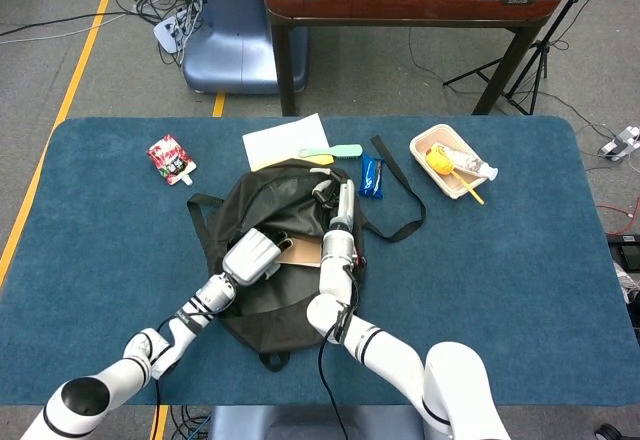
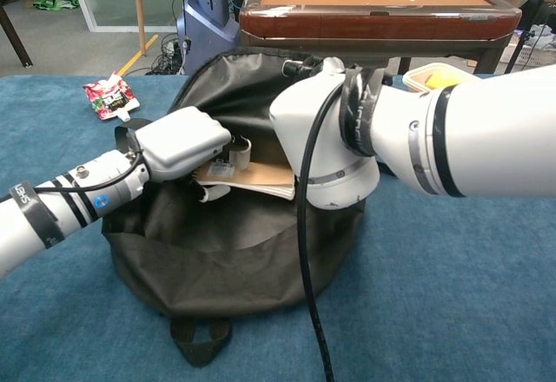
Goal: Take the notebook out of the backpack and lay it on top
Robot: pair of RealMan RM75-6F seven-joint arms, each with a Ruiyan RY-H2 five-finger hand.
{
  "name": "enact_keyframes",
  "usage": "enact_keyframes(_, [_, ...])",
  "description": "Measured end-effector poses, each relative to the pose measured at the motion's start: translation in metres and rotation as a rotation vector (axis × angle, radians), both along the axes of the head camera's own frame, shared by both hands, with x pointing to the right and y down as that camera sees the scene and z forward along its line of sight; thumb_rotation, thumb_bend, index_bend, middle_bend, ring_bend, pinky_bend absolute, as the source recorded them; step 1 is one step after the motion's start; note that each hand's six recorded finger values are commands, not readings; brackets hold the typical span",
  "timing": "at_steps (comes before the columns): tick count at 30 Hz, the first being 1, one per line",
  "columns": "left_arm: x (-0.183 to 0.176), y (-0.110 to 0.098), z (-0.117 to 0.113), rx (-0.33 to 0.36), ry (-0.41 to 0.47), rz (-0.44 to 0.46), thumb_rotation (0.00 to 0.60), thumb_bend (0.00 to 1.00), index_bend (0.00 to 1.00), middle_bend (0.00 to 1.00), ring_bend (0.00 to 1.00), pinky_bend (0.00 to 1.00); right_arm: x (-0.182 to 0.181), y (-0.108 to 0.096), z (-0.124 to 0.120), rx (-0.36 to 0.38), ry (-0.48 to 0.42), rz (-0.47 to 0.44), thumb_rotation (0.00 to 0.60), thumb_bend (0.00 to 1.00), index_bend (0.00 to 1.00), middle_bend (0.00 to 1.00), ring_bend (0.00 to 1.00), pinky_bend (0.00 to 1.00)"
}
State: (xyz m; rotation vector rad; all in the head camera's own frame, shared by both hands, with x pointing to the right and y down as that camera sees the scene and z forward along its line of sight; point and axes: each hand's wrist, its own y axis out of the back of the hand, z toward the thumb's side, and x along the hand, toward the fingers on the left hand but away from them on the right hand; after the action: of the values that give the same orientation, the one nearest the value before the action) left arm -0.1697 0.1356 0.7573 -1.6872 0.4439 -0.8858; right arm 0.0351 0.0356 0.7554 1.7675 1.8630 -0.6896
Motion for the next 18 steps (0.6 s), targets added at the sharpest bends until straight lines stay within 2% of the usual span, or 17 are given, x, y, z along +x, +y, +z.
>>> enact_keyframes(10, [0.001, -0.012, -0.014, 0.098, 0.074, 0.002, 0.600, 0.38, 0.63, 0.69, 0.73, 0.86, 0.002, -0.003, 0.000, -0.003, -0.008, 0.009, 0.600, 0.92, 0.60, 0.35, 0.28, 0.32])
enact_keyframes(18, [-0.003, -0.018, -0.025, 0.118, 0.146, -0.028, 0.600, 0.38, 0.67, 0.75, 0.76, 0.91, 0.007, -0.007, 0.001, -0.003, -0.009, 0.013, 0.600, 0.92, 0.60, 0.35, 0.28, 0.32])
